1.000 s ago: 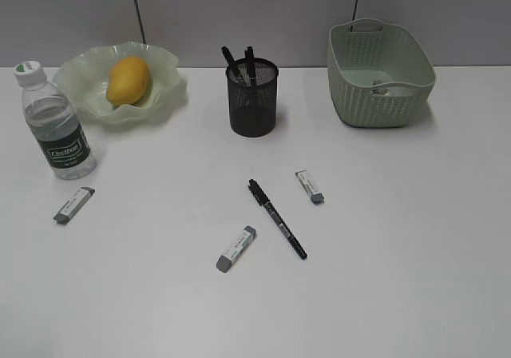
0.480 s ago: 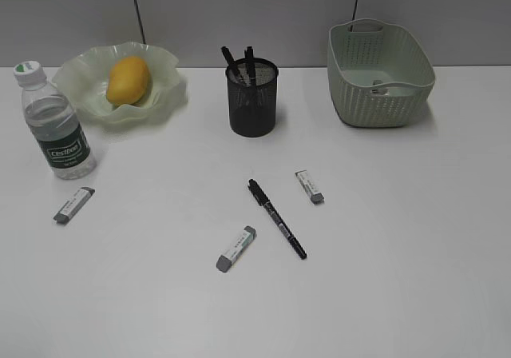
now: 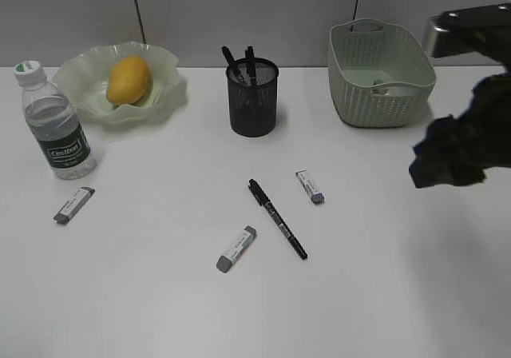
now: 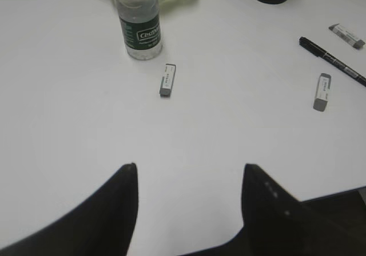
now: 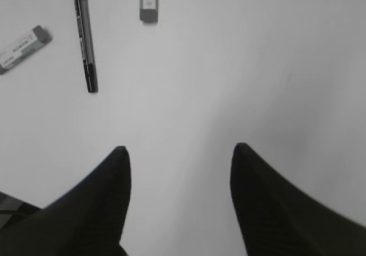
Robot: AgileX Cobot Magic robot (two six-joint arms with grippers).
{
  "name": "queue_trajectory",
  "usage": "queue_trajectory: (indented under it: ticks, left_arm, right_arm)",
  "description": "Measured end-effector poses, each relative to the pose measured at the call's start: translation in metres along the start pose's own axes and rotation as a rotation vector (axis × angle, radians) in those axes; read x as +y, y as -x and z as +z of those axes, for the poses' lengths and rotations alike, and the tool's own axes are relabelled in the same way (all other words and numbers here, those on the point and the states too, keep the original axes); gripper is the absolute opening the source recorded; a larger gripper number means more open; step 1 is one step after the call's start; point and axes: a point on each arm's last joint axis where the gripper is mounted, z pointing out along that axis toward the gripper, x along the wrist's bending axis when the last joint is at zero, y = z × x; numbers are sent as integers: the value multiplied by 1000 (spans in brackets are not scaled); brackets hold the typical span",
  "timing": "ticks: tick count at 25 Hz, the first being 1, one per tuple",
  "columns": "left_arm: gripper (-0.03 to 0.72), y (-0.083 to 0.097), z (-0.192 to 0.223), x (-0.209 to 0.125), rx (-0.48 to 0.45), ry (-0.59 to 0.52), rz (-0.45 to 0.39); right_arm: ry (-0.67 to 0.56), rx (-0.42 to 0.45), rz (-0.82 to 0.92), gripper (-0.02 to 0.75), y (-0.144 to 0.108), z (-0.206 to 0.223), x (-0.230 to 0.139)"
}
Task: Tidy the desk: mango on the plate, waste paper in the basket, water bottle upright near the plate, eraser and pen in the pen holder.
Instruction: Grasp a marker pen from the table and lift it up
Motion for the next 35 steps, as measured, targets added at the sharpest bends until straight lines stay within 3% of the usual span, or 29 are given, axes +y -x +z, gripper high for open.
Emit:
queue_trajectory:
  ticks: [7, 14, 35]
  left_arm:
    - [438, 0, 0, 0, 0, -3, 0]
    - [437, 0, 0, 0, 0, -3, 0]
    - [436, 0, 0, 0, 0, -3, 0]
  right_arm:
    - [-85, 15, 25, 447, -6, 56, 59]
    - [-177, 43, 58, 447, -13, 98, 87]
    - [-289, 41, 33, 447, -25, 180, 107]
